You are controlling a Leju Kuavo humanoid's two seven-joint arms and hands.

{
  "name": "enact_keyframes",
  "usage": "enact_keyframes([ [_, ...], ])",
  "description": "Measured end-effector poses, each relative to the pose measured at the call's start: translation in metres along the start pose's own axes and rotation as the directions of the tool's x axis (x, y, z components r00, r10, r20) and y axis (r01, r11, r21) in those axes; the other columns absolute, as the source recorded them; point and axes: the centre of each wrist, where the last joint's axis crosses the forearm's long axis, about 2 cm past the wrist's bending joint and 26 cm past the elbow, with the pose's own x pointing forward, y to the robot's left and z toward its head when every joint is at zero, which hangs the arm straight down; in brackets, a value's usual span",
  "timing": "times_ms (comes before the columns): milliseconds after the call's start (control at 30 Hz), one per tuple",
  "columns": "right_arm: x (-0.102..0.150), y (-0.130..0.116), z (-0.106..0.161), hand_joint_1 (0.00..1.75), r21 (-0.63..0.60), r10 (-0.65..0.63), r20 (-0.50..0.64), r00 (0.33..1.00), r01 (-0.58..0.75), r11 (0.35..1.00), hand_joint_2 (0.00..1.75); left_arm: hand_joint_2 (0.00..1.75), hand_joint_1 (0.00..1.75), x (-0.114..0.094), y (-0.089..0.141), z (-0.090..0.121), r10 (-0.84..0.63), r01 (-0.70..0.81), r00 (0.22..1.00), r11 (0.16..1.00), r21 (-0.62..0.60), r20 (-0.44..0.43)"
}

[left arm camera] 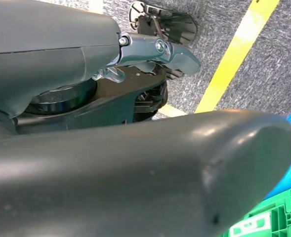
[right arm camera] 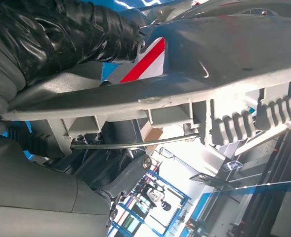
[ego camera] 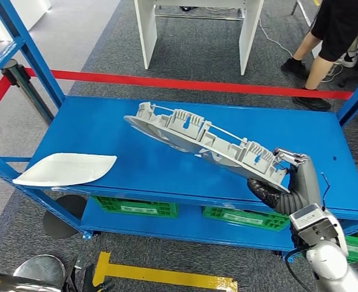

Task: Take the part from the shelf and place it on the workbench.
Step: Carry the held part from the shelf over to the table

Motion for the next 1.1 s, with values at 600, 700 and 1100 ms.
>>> enact_keyframes([
  [600, -0.0016, 0.0, -0.0003, 1.75, 0.0, 0.003, -0.004, 1.0, -0.003, 1.0, 1.75, 0.0, 0.0, 0.0011, -0.0018, -0.0006, 0.003, -0.003, 1.0, 1.0, -0.004, 0.004],
  [700, -0.0016, -0.0002, -0.001, 1.75, 0.0, 0.003, -0.003, 1.0, -0.003, 1.0, 1.75, 0.0, 0.0, 0.0013, -0.0013, -0.0006, 0.002, -0.002, 1.0, 1.0, -0.002, 0.005],
  [1100, -0.0016, 0.0005, -0.0006, 1.75, 0.0, 0.002, -0.004, 1.0, -0.002, 1.0, 1.75, 0.0, 0.0, 0.0053, -0.0002, -0.0014, -0.001, 0.001, 1.0, 1.0, -0.001, 0.013],
])
